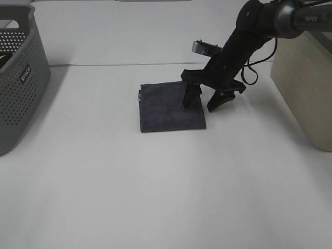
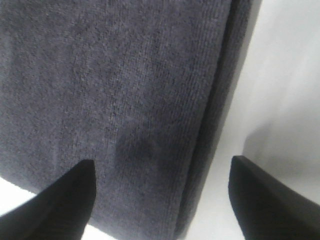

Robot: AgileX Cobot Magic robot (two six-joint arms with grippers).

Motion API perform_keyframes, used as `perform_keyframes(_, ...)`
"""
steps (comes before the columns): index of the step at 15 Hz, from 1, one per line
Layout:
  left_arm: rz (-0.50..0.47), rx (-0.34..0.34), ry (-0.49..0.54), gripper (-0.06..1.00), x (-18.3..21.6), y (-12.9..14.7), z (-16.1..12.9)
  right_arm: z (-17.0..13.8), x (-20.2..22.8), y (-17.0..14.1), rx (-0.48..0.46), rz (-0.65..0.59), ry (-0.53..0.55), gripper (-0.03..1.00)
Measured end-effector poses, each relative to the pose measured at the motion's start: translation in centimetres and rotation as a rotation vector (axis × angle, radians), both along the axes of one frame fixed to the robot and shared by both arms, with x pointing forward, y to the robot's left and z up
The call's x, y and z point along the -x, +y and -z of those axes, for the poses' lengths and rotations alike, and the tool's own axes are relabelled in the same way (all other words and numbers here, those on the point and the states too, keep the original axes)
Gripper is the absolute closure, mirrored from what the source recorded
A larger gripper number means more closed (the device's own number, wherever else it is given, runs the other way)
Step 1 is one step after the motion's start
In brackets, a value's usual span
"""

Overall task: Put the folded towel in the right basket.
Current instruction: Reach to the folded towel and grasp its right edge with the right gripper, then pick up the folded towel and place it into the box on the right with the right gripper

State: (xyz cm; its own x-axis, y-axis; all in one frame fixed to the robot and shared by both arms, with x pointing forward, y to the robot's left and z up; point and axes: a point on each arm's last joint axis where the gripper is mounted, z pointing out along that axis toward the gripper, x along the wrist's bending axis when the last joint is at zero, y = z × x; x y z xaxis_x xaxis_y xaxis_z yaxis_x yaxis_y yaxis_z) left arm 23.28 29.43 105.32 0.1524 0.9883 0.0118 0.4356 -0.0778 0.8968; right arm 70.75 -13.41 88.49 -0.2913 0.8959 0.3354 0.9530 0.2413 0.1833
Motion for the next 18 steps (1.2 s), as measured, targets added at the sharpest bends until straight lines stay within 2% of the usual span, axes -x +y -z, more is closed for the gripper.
perform_keyframes(2,0.000,0.000,0.000,-0.03,0.0,0.0,0.0,0.9,0.0,0.2,-0.022,-0.005,0.014,0.27)
perform_keyframes(4,0.000,0.000,0.000,-0.03,0.0,0.0,0.0,1.2,-0.1,0.8,-0.089,-0.001,0.008,0.27)
perform_keyframes(6,0.000,0.000,0.000,-0.03,0.0,0.0,0.0,1.6,-0.3,1.2,-0.138,0.025,0.011,0.32)
perform_keyframes(9,0.000,0.000,0.000,-0.03,0.0,0.0,0.0,2.4,-0.3,1.1,-0.132,0.025,0.018,0.63)
perform_keyframes(11,0.000,0.000,0.000,-0.03,0.0,0.0,0.0,2.5,-0.3,1.1,-0.130,0.025,0.019,0.90)
perform_keyframes(12,0.000,0.000,0.000,-0.03,0.0,0.0,0.0,2.5,-0.3,1.1,-0.131,0.026,0.020,0.93)
perform_keyframes(16,0.000,0.000,0.000,-0.03,0.0,0.0,0.0,2.2,-0.3,1.2,-0.137,0.016,0.010,0.93)
perform_keyframes(18,0.000,0.000,0.000,-0.03,0.0,0.0,0.0,0.7,-0.4,1.2,-0.143,0.011,-0.021,0.93)
